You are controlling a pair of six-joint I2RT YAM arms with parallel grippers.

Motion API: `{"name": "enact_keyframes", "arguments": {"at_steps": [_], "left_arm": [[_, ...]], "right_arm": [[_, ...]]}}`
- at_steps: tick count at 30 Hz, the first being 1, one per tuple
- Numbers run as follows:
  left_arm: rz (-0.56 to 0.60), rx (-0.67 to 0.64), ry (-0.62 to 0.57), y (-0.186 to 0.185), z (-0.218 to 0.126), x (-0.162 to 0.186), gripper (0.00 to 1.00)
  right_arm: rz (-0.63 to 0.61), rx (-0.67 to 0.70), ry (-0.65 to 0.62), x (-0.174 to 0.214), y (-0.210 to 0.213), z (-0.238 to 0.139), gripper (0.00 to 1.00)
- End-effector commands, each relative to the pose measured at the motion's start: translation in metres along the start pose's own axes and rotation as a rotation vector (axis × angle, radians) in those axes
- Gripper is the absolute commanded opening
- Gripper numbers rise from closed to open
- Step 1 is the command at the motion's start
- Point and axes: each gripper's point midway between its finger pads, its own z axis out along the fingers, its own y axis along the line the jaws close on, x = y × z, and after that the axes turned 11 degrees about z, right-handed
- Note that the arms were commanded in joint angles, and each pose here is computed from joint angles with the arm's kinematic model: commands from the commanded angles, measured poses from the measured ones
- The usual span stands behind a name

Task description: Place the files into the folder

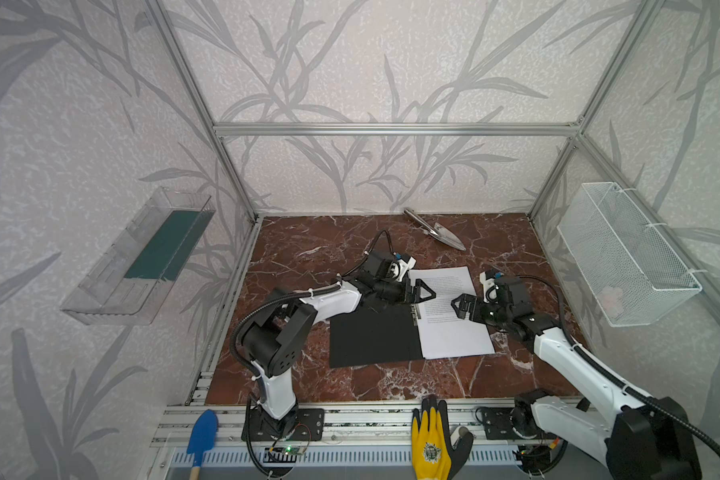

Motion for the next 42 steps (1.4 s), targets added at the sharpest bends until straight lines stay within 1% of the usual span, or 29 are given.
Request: {"name": "enact_keyframes", "arguments": {"at_steps": [1, 3, 5, 7, 9, 11, 13, 14, 17, 20, 22, 25, 27, 31, 37, 39, 42], "left_arm": [[0.084, 0.036, -0.094, -0.041, -0.026, -0.026, 0.99], [0.099, -0.009, -0.151, -0.049, -0.044, -0.031, 0.99], [0.096, -0.089, -0.205, -0.048, -0.063, -0.031, 0.99], [0.089, -0.184, -0.238, -0.041, -0.084, -0.022, 0.99], [0.071, -0.306, -0.269, -0.026, -0.109, -0.006, 0.99], [0.049, -0.39, -0.308, -0.015, -0.13, 0.011, 0.99], [0.029, -0.476, -0.308, -0.003, -0.15, 0.033, 0.99], [0.023, -0.51, -0.306, 0.002, -0.158, 0.044, 0.99], [0.004, -0.564, -0.293, 0.014, -0.172, 0.073, 0.99], [-0.014, -0.585, -0.296, 0.026, -0.176, 0.091, 0.99], [-0.032, -0.603, -0.3, 0.035, -0.177, 0.099, 0.99], [-0.082, -0.66, -0.287, 0.057, -0.176, 0.113, 0.99], [-0.122, -0.687, -0.259, 0.072, -0.174, 0.124, 0.99], [-0.171, -0.646, -0.212, 0.082, -0.158, 0.139, 0.99], [-0.245, -0.664, -0.14, 0.099, -0.149, 0.165, 0.99], [-0.26, -0.675, -0.146, 0.102, -0.15, 0.169, 0.99], [-0.27, -0.704, -0.191, 0.11, -0.155, 0.17, 0.99]], "right_arm": [[0.019, 0.015, -0.026, -0.002, -0.005, 0.0, 0.99], [0.032, 0.027, -0.037, -0.004, -0.008, -0.001, 0.99], [0.036, 0.029, -0.044, -0.005, -0.008, -0.003, 0.99], [0.03, 0.022, -0.053, -0.006, -0.006, -0.006, 0.99], [0.044, 0.026, -0.063, -0.006, -0.007, -0.01, 0.99], [0.088, 0.008, -0.066, -0.005, -0.008, -0.011, 0.99], [0.125, -0.048, -0.043, 0.0, -0.001, -0.01, 0.99], [0.138, -0.077, -0.026, 0.003, 0.003, -0.008, 0.99], [0.242, -0.091, 0.022, 0.012, 0.005, -0.004, 0.99], [0.288, -0.087, 0.063, 0.019, 0.015, -0.003, 1.0], [0.3, -0.09, 0.065, 0.022, 0.026, -0.004, 0.98], [0.297, -0.115, 0.056, 0.027, 0.05, -0.004, 0.93], [0.285, -0.106, 0.052, 0.031, 0.062, -0.004, 0.93], [0.286, -0.107, 0.082, 0.044, 0.082, 0.003, 0.93], [0.309, -0.086, 0.127, 0.064, 0.101, 0.018, 0.87], [0.325, -0.093, 0.146, 0.07, 0.106, 0.024, 0.83], [0.336, -0.084, 0.148, 0.07, 0.112, 0.031, 0.8]]}}
